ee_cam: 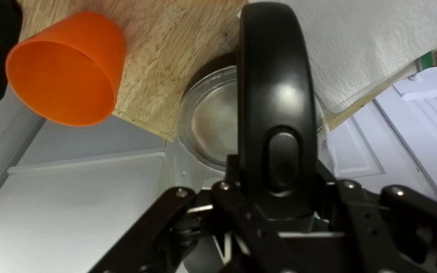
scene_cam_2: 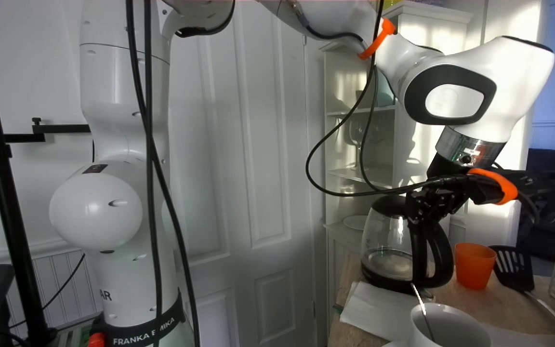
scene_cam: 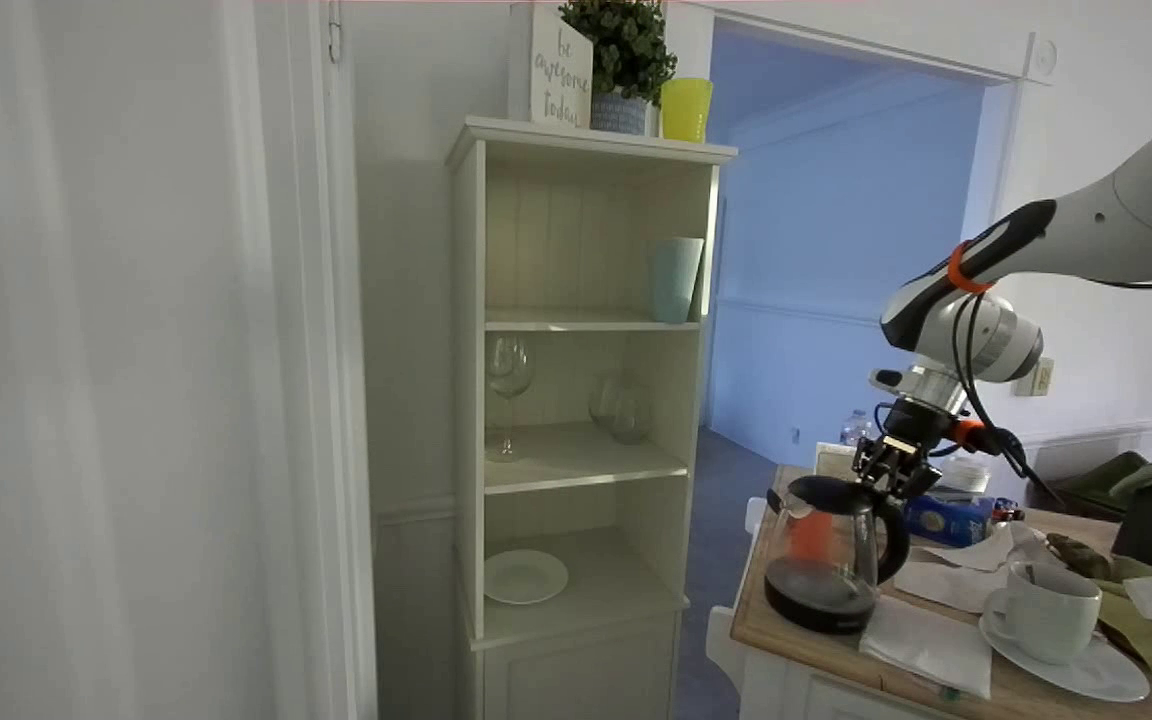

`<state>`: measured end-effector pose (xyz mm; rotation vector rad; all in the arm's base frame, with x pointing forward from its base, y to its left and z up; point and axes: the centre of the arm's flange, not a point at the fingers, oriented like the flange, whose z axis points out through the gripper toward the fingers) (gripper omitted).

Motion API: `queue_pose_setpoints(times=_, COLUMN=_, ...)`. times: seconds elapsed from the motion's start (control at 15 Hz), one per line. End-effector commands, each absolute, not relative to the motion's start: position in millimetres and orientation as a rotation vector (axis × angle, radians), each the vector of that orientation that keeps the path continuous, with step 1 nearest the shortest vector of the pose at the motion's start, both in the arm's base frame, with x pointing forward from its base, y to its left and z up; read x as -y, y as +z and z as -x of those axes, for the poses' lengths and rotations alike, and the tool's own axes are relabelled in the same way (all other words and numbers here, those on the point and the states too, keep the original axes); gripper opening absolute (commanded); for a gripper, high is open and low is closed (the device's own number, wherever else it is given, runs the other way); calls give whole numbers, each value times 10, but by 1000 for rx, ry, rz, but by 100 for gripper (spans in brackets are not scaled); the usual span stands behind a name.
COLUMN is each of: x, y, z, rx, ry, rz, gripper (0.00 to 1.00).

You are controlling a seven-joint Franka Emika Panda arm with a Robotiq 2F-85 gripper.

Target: Pick up the electric kettle and move it to the bottom left corner of the kitchen counter

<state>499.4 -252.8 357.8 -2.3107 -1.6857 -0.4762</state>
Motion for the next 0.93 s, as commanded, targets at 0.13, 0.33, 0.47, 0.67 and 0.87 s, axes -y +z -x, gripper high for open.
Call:
queue_pose_setpoints(times=0.13, x=2605, y=3633, z=-4992, rx=1679, ry=-485, rz=2300, gripper=19)
queue_pose_setpoints(times=0.33, x=2623, y=3621, z=-4996, rx=1681, ry=-479, rz=2296, gripper=69)
queue_pose_setpoints(times=0.47, x=2637, y=3637, z=-4995, rx=1680, ry=-482, rz=2300, gripper=77)
queue_pose_setpoints(times=0.67, x=2662, y=3718, z=-4972, rx=1684, ry=-480, rz=2304, gripper=98)
queue_pose_setpoints(times=0.87, x=2692, y=3897, z=-4927, rx=1691, ry=-411, rz=2328, gripper=100)
